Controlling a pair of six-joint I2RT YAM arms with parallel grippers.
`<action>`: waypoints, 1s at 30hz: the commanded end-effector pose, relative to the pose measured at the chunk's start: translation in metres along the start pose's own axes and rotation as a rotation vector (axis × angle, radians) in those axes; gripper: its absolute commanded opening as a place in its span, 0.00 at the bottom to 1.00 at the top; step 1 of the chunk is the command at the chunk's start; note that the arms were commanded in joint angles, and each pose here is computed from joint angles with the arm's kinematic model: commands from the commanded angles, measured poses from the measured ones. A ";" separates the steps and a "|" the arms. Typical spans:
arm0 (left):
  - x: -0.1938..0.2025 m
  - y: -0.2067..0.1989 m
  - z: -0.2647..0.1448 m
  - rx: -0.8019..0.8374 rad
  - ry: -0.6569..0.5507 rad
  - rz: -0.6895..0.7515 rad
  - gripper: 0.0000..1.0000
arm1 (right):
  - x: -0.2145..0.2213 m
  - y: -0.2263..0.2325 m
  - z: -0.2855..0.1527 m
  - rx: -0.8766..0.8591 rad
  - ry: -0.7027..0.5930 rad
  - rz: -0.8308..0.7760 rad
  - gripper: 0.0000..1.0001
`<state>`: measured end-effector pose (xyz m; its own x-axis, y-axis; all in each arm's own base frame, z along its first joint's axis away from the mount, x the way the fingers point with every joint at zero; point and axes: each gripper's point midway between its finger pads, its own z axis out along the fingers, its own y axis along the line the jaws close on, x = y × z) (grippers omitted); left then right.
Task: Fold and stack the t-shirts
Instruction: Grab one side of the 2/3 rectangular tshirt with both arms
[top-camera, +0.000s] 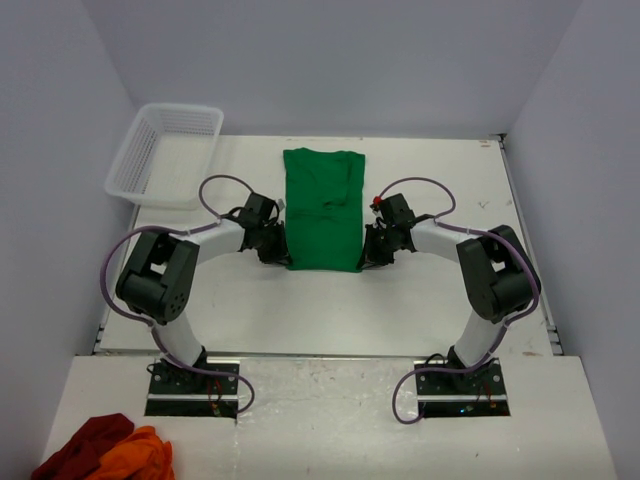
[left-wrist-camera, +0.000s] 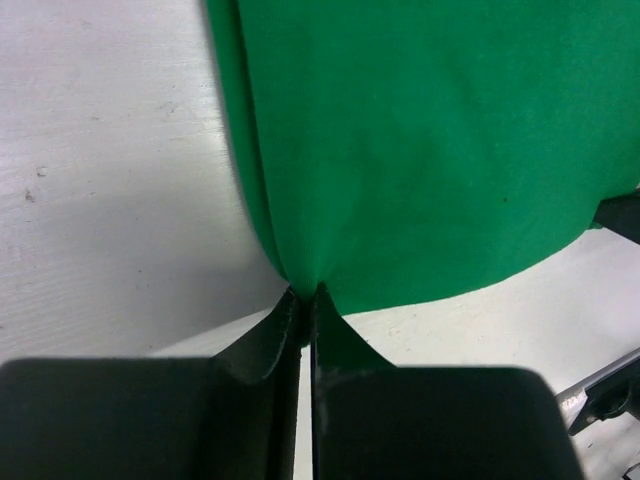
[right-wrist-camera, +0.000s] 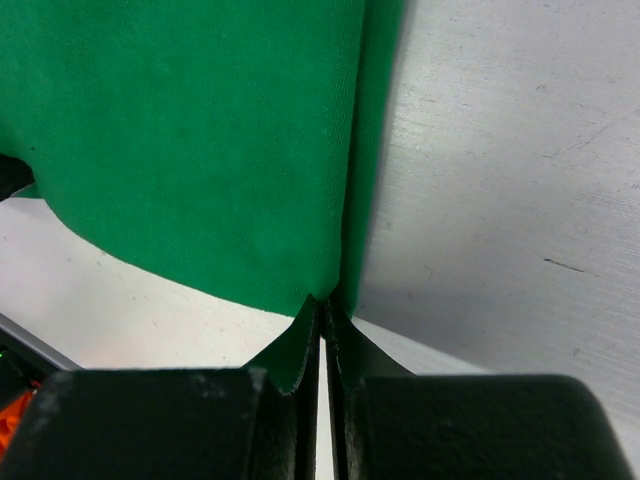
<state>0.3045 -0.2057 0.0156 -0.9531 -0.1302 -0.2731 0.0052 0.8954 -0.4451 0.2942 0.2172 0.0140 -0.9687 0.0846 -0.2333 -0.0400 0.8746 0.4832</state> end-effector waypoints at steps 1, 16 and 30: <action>0.002 -0.006 0.003 0.045 0.007 0.000 0.00 | -0.002 0.001 0.001 0.002 -0.008 -0.009 0.00; 0.061 -0.011 -0.056 0.126 0.016 0.020 0.00 | 0.037 0.009 -0.033 0.049 -0.035 -0.069 0.00; 0.137 -0.028 -0.108 0.218 0.037 0.019 0.00 | 0.121 0.025 -0.077 0.026 -0.059 -0.102 0.00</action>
<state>0.1604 -0.2063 0.0835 -0.9468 -0.0650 -0.3151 0.1434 0.7914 -0.5942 0.1669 0.2222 0.0604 -0.9444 -0.0295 -0.3274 -0.1850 0.8710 0.4552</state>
